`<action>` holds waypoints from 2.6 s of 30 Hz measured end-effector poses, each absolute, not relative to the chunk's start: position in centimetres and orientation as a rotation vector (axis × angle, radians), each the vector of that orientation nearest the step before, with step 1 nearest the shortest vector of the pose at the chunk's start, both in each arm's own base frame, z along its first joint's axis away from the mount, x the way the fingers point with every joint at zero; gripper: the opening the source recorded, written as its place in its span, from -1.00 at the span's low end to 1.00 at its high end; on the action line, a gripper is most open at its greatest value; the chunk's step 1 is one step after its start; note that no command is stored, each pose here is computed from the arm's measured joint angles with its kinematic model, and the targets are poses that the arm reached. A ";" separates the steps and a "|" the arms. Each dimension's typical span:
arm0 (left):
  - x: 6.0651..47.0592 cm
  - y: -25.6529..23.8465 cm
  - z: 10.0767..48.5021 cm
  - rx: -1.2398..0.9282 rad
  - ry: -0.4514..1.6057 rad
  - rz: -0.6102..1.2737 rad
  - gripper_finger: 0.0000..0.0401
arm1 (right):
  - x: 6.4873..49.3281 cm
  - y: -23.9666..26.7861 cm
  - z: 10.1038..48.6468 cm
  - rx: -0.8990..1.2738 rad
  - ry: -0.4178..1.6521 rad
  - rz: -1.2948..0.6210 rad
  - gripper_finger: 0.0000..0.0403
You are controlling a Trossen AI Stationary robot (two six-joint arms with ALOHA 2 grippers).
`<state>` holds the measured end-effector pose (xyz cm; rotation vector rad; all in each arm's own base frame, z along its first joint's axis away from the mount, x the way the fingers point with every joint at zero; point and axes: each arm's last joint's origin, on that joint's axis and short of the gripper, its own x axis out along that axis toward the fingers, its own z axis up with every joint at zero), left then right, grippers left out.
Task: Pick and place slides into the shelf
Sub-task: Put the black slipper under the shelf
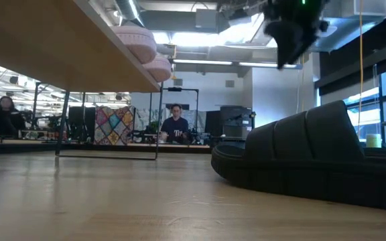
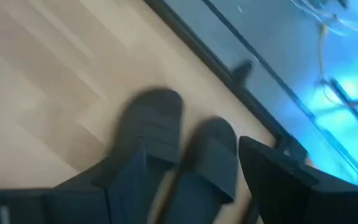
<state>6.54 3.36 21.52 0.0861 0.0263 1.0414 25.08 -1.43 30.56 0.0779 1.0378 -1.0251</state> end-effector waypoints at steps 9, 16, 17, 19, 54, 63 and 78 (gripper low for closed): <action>6.5 3.4 21.5 0.086 0.027 1.040 0.08 | 22.8 -5.6 25.4 0.165 1.378 -1.011 0.26; 6.5 3.4 21.5 0.086 0.027 1.040 0.08 | 21.5 -7.2 22.8 0.185 1.517 -0.926 0.26; 6.5 3.4 21.5 0.086 0.027 1.040 0.08 | 21.4 -7.4 22.3 0.202 1.530 -0.904 0.26; 6.5 3.4 21.5 0.085 0.027 1.040 0.08 | 21.1 -7.6 21.6 0.190 1.549 -0.881 0.26; 6.5 3.4 21.5 0.086 0.027 1.040 0.08 | 19.5 -12.6 17.3 -0.039 1.625 -0.794 0.26; 6.5 3.4 21.5 0.087 0.027 1.040 0.08 | 19.7 -12.9 16.3 -0.031 1.665 -0.789 0.17; 6.5 3.4 21.5 0.087 0.027 1.040 0.08 | 19.8 -13.0 16.0 -0.032 1.673 -0.784 0.00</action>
